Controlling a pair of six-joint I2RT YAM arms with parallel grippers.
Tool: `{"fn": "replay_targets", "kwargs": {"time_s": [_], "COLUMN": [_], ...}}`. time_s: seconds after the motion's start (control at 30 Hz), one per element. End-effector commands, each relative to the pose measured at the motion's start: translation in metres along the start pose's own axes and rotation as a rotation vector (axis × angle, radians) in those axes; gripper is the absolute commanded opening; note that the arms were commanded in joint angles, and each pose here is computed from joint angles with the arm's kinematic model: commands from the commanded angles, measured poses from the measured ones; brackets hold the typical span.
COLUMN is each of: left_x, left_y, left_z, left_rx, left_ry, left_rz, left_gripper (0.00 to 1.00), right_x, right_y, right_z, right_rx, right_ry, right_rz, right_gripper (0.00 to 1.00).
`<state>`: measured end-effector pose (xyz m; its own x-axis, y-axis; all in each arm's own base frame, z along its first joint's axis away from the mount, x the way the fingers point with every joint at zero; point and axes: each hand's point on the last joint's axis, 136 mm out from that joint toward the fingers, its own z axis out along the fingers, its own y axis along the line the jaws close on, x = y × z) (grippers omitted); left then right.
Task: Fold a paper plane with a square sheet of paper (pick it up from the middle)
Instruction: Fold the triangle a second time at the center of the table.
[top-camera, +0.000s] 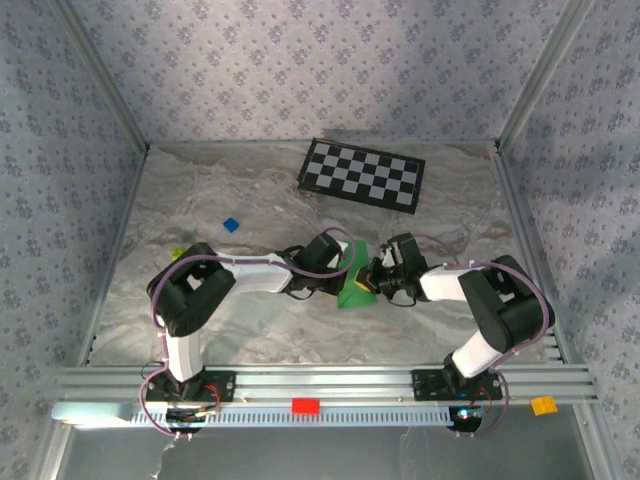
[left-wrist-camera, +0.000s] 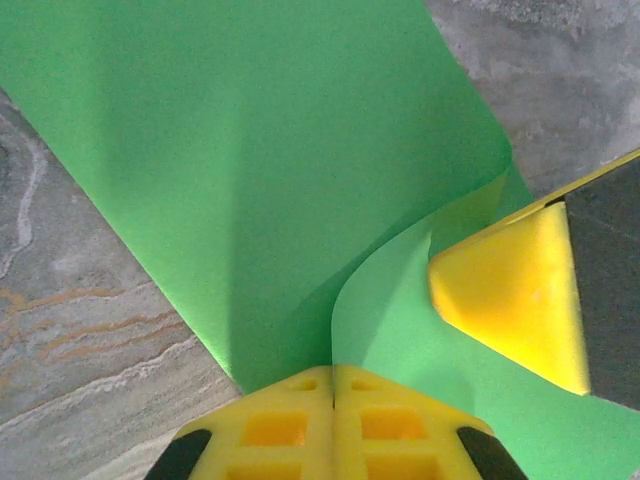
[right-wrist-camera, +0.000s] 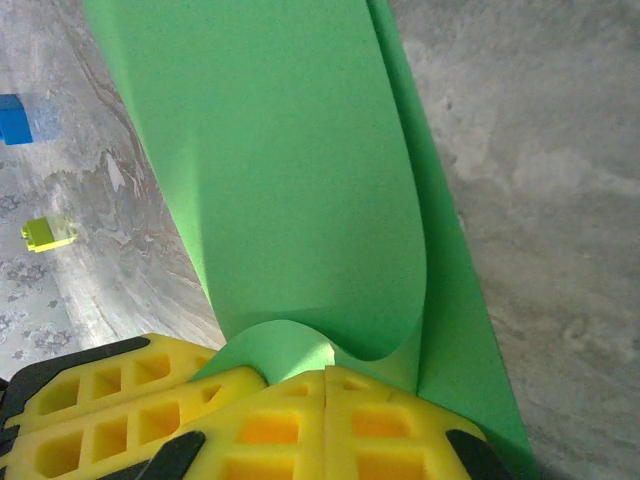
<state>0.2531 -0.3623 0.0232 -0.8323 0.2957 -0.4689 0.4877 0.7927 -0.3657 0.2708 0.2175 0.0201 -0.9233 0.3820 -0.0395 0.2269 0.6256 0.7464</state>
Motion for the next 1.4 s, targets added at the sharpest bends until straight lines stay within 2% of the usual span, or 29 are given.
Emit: {"fn": "replay_targets", "kwargs": {"time_s": [0.0,0.13,0.37,0.47,0.63,0.97,1.23,1.37], "left_x": [0.029,0.029,0.030,0.031,0.032,0.034,0.032,0.031], "left_y": [0.019,0.019,0.019,0.020,0.022,0.022,0.021,0.021], "left_z": [0.010,0.010,0.010,0.011,0.012,0.013,0.013,0.012], "left_rx": [-0.059,-0.059,-0.060,-0.062,-0.065,-0.065,-0.064,-0.062], "left_ry": [0.109,0.111,0.111,0.116,0.117,0.121,0.117,0.114], "left_rz": [0.006,0.006,0.006,0.005,0.006,0.004,0.006,0.005], "left_gripper": [0.04,0.04,0.04,0.04,0.04,0.04,0.04,0.04], "right_x": [-0.008,-0.018,-0.017,-0.019,-0.029,-0.047,-0.053,-0.039], "right_y": [0.006,0.015,-0.031,-0.043,-0.035,-0.043,-0.008,0.018], "right_z": [-0.009,-0.015,-0.001,-0.001,-0.008,-0.024,-0.039,-0.036], "right_rx": [0.018,0.010,0.134,0.132,0.088,0.128,0.052,0.000], "right_ry": [-0.023,-0.034,-0.039,-0.070,-0.108,-0.183,-0.209,-0.147], "right_rz": [0.008,-0.003,0.095,0.143,0.159,0.236,0.128,0.036], "right_gripper": [0.02,0.02,0.01,0.01,0.02,0.04,0.06,0.06]}}
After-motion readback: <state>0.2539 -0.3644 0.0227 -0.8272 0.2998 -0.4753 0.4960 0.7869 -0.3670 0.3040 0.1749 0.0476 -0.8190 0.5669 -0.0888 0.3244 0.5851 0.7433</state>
